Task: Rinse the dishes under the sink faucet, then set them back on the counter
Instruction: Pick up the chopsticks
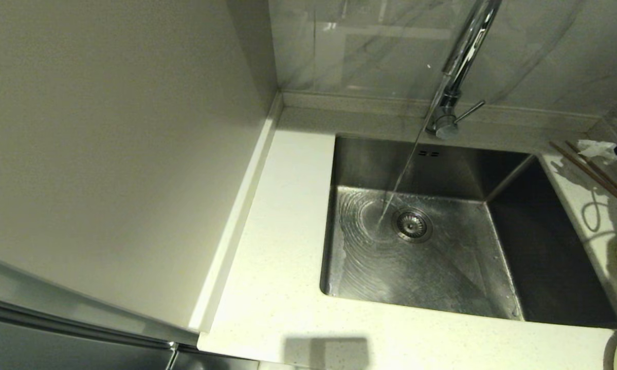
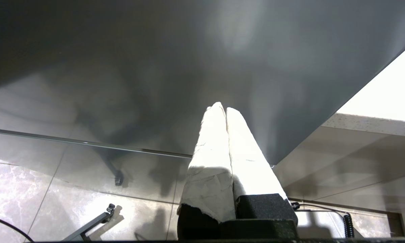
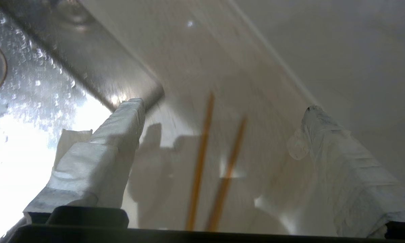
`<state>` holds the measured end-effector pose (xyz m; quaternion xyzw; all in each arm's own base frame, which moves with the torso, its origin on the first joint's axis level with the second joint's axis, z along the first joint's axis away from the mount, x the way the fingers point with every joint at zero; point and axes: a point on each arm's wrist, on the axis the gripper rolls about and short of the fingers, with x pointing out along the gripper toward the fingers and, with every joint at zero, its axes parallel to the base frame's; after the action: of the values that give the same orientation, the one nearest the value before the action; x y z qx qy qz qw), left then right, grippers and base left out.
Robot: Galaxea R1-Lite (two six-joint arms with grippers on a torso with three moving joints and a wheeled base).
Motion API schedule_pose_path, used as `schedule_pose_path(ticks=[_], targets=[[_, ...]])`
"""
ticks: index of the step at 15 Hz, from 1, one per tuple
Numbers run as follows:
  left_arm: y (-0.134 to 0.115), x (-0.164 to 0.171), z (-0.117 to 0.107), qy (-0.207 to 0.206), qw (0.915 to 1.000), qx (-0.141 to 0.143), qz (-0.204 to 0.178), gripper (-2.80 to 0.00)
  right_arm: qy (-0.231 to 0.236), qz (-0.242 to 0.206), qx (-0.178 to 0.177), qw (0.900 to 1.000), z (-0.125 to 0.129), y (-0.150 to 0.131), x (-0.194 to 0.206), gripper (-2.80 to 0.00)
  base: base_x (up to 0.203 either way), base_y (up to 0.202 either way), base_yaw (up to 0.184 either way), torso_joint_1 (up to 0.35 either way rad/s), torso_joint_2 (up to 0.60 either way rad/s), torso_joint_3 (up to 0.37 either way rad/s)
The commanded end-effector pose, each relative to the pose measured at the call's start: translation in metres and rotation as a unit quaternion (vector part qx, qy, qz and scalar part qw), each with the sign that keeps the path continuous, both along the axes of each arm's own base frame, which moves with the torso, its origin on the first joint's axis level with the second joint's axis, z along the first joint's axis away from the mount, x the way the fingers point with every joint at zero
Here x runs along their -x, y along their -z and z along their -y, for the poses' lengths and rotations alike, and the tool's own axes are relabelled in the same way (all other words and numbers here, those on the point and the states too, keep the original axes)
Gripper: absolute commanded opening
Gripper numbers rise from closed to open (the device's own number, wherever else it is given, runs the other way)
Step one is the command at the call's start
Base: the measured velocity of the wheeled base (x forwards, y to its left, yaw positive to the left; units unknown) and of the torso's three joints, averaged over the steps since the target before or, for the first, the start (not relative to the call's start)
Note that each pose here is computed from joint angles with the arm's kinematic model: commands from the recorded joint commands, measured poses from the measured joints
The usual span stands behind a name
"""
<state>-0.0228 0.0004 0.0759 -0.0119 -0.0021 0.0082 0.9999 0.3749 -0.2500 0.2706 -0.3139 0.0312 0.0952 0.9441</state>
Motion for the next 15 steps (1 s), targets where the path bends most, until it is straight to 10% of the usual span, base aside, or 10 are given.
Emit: schedule_pose_path(ticks=[1, 6, 15], targets=[[0.000, 0.000, 0.000, 0.000, 1.0000, 0.000, 0.001, -2.80, 0.007, 0.021, 0.020, 1.000, -0.005, 0.000, -0.010, 0.00, 0.000, 0.000, 0.000, 0.000, 0.00, 0.000], [0.000, 0.000, 0.000, 0.000, 1.0000, 0.000, 0.001, -2.80, 0.040, 0.107, 0.117, 0.986, 0.009, 0.026, -0.040, 0.00, 0.000, 0.000, 0.000, 0.000, 0.00, 0.000], [0.000, 0.000, 0.000, 0.000, 1.0000, 0.000, 0.001, -2.80, 0.131, 0.142, 0.182, 0.964, 0.031, 0.041, -0.044, 0.00, 0.000, 0.000, 0.000, 0.000, 0.00, 0.000]])
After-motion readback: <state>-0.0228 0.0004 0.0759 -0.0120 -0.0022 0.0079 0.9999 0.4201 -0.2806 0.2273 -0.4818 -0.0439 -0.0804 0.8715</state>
